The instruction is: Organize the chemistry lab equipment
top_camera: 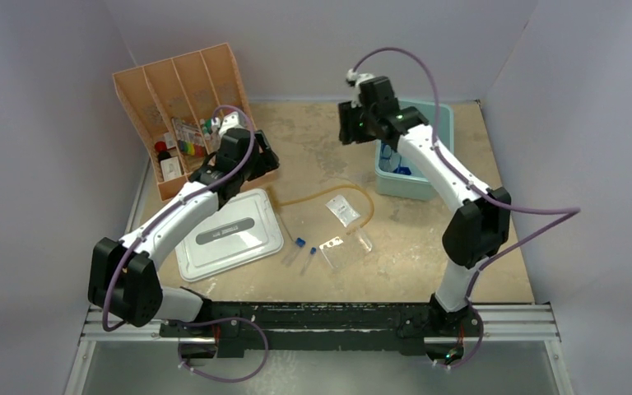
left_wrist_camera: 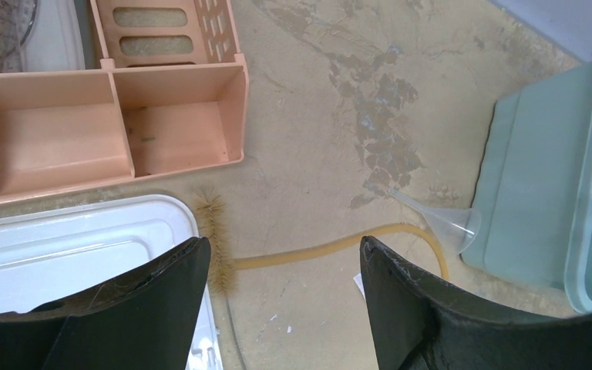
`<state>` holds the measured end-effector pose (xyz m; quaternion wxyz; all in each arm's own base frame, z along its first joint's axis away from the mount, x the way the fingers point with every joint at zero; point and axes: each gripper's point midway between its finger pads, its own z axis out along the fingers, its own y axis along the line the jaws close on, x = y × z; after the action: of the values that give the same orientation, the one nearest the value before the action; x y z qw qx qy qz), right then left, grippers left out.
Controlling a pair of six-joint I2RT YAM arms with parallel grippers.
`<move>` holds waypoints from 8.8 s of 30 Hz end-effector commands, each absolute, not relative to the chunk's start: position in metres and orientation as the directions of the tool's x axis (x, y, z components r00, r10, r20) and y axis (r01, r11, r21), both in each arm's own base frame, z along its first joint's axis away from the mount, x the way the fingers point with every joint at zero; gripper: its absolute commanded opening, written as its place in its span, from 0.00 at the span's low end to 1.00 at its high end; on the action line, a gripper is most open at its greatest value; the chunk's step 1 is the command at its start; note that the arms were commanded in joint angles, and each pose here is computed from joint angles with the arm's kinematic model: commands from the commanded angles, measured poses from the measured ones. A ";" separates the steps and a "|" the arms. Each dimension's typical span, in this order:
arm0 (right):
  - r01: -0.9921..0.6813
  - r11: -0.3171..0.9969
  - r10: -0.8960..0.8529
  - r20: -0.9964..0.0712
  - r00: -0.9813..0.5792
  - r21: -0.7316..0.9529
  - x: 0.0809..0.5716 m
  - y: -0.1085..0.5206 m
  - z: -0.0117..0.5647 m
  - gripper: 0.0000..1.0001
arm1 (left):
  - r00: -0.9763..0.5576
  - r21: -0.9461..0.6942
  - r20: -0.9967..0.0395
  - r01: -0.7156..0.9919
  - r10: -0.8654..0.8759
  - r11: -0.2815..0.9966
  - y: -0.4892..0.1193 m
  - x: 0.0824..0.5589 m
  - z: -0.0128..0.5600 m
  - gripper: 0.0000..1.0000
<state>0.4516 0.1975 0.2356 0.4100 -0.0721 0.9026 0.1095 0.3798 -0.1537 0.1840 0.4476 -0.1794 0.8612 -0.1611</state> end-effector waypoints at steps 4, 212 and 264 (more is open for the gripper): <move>-0.544 0.825 -0.283 -0.720 -0.634 0.155 0.393 0.274 0.200 0.56 | -0.423 -0.482 -0.732 -0.233 -0.534 0.845 -0.137 0.387 0.221 0.69; -0.453 0.879 -0.302 -0.558 -0.773 0.151 0.367 0.272 0.099 0.00 | -0.231 -0.492 -0.814 -0.211 -0.533 0.844 -0.098 0.363 0.256 0.69; -0.013 0.998 0.035 -0.804 -0.594 0.053 0.585 0.047 0.155 0.00 | -0.293 -0.496 -0.799 -0.173 -0.526 0.851 -0.124 0.394 0.244 0.69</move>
<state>0.5552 0.0411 0.1186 0.3899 0.0483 0.9195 0.0157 0.3783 -0.1215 0.2119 0.5210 -0.2071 0.8169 -0.1350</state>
